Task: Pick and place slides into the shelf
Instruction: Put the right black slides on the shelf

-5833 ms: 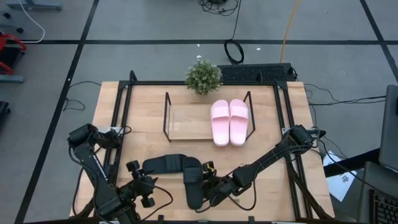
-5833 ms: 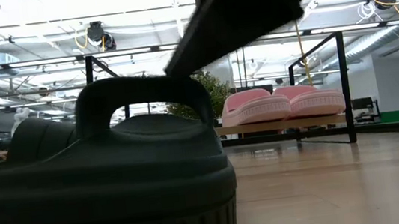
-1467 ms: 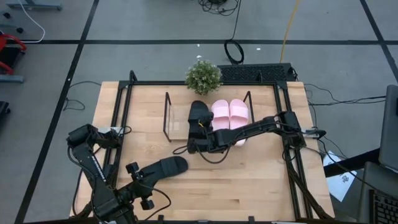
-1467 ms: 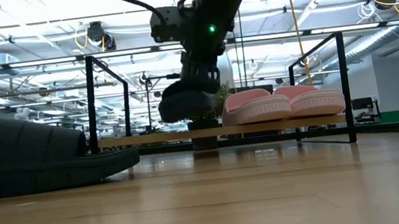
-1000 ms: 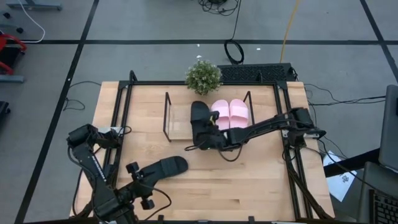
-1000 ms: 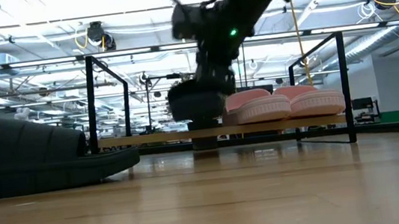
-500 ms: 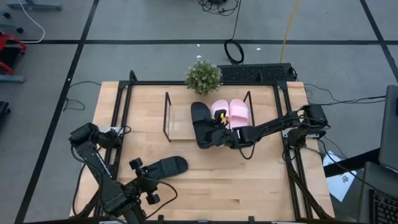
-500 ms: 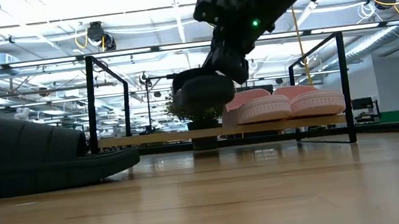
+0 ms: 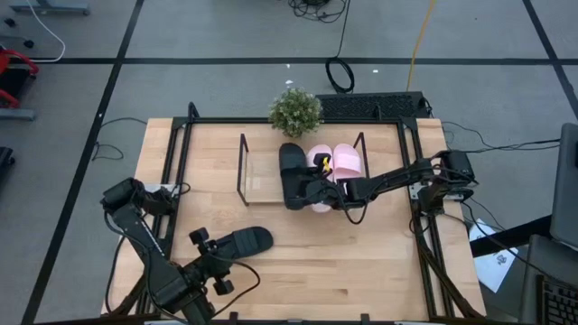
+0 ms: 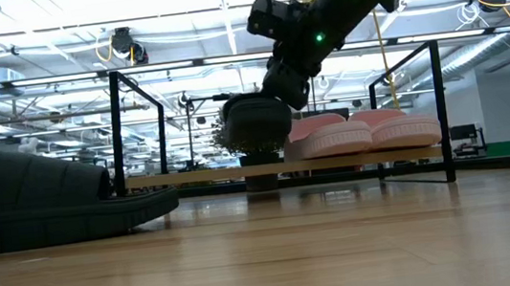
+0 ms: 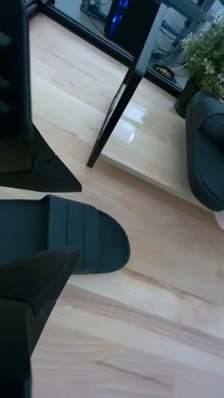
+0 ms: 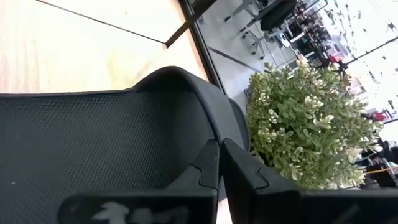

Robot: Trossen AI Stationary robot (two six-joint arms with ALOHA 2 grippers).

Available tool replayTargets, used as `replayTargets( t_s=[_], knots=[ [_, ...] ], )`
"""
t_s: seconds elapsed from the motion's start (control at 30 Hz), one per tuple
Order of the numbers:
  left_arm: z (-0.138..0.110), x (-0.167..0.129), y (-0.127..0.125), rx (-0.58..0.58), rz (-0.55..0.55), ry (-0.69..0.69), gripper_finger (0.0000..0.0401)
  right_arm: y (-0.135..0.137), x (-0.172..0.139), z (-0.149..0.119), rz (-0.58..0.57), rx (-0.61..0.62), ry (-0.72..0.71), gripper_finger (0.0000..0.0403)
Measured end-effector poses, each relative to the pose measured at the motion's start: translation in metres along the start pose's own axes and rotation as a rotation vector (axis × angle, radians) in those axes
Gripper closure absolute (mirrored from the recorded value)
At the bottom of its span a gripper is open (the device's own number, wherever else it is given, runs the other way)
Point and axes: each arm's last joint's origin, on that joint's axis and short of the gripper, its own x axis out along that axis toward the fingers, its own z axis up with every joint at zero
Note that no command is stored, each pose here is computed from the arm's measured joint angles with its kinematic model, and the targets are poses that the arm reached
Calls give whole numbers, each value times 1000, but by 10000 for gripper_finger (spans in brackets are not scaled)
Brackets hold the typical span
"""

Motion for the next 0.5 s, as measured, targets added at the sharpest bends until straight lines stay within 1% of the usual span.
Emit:
replayTargets(
  t_s=[0.23,0.37,0.5],
  knots=[
    [0,0,0,0,1,-3,249,15,9,-8,12,-17,32,403],
    [0,0,0,0,1,-6,249,18,11,-10,9,-27,43,403],
    [0,0,0,-1,1,-6,249,17,11,-11,-37,-33,58,403]
  ],
)
